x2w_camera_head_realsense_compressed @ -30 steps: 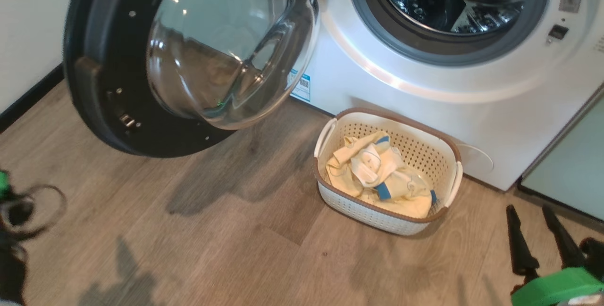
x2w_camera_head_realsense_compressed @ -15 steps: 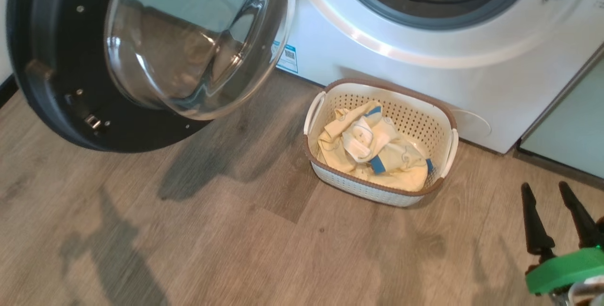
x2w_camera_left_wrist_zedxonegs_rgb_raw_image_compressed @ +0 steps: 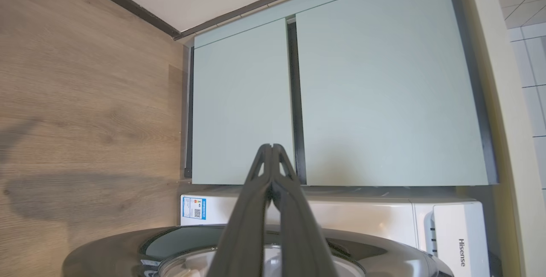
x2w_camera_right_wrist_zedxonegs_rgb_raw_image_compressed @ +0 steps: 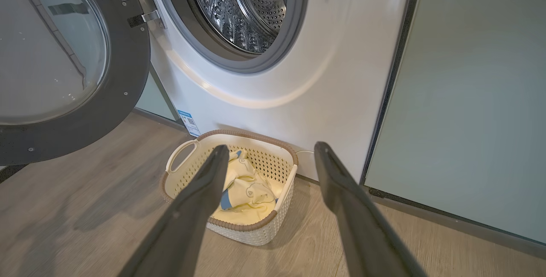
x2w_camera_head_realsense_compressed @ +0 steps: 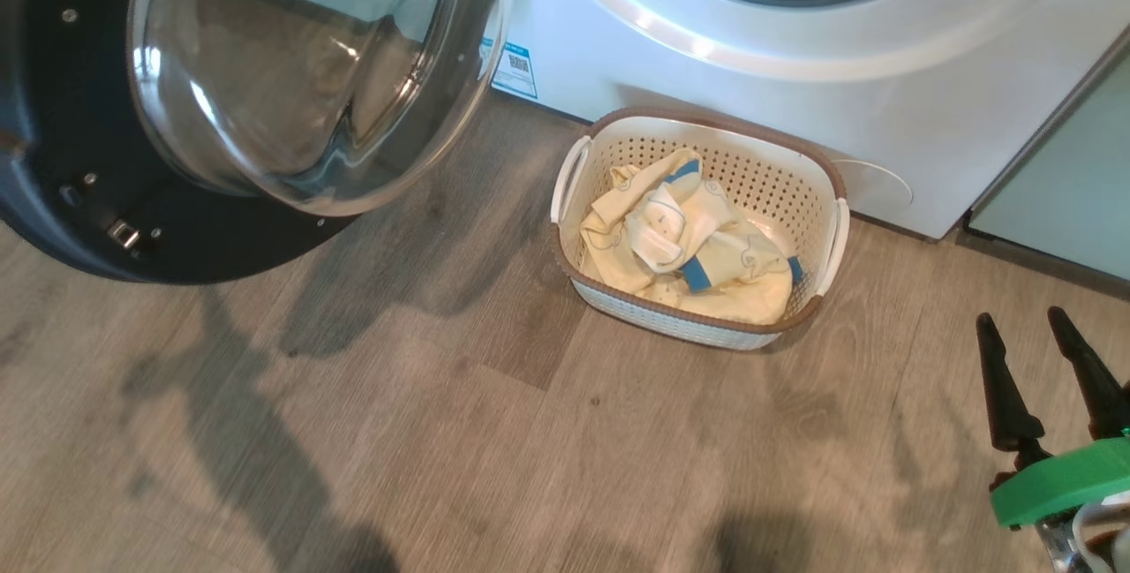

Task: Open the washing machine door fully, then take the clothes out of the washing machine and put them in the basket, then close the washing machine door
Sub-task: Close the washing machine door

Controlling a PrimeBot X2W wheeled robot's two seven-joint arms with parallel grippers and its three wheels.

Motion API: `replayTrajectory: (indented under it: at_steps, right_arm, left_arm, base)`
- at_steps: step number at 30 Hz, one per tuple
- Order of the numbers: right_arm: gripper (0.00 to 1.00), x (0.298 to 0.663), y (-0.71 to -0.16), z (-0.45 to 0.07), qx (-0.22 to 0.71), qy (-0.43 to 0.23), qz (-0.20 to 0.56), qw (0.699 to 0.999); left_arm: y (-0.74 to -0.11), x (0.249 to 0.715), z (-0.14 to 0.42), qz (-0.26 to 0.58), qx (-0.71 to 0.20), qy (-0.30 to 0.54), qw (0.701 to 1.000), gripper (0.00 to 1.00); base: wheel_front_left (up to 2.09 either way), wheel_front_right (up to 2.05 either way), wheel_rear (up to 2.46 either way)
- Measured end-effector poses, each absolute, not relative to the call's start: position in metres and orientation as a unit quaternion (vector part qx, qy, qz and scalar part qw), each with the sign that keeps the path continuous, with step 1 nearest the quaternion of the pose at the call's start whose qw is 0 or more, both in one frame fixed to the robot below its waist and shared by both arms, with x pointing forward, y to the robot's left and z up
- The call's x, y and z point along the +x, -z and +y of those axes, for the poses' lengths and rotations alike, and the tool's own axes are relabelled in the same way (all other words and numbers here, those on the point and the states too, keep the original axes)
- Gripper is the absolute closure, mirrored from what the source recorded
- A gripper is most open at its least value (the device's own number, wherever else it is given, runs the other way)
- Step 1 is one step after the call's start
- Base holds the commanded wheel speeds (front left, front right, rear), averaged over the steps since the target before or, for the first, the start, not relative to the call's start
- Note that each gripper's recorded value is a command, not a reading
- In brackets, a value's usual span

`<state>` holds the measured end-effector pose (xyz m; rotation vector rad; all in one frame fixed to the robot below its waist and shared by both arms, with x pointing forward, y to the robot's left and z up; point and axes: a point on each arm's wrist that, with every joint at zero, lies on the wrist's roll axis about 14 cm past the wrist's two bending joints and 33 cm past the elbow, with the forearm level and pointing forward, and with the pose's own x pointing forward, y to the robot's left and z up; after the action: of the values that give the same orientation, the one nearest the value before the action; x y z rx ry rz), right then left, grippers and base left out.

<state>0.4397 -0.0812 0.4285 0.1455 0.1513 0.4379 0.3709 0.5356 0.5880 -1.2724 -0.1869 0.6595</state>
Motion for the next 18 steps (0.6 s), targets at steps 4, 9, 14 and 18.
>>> replayTrajectory:
  at_steps: [4,9,14,18]
  right_arm:
    - [0.00,0.440,-0.424,-0.084,0.071,-0.214,0.080,0.971]
    - [0.00,0.440,-0.421,-0.087,0.068,-0.212,0.084,0.971]
    - [0.00,0.444,-0.422,-0.087,0.069,-0.212,0.082,0.971]
    - [0.00,0.448,-0.422,-0.086,0.069,-0.213,0.078,0.971]
  left_arm:
    - [-0.589,0.387,0.527,-0.061,-0.586,-0.286,0.756,1.00]
    - [-0.602,0.407,0.517,-0.045,-0.579,-0.262,0.771,1.00]
    - [-0.606,0.421,0.506,-0.020,-0.572,-0.241,0.784,1.00]
    - [-0.603,0.434,0.492,0.006,-0.569,-0.222,0.792,1.00]
  base:
    - [0.00,0.00,0.00]
    - [0.00,0.00,0.00]
    - [0.00,0.00,0.00]
    - [0.00,0.00,0.00]
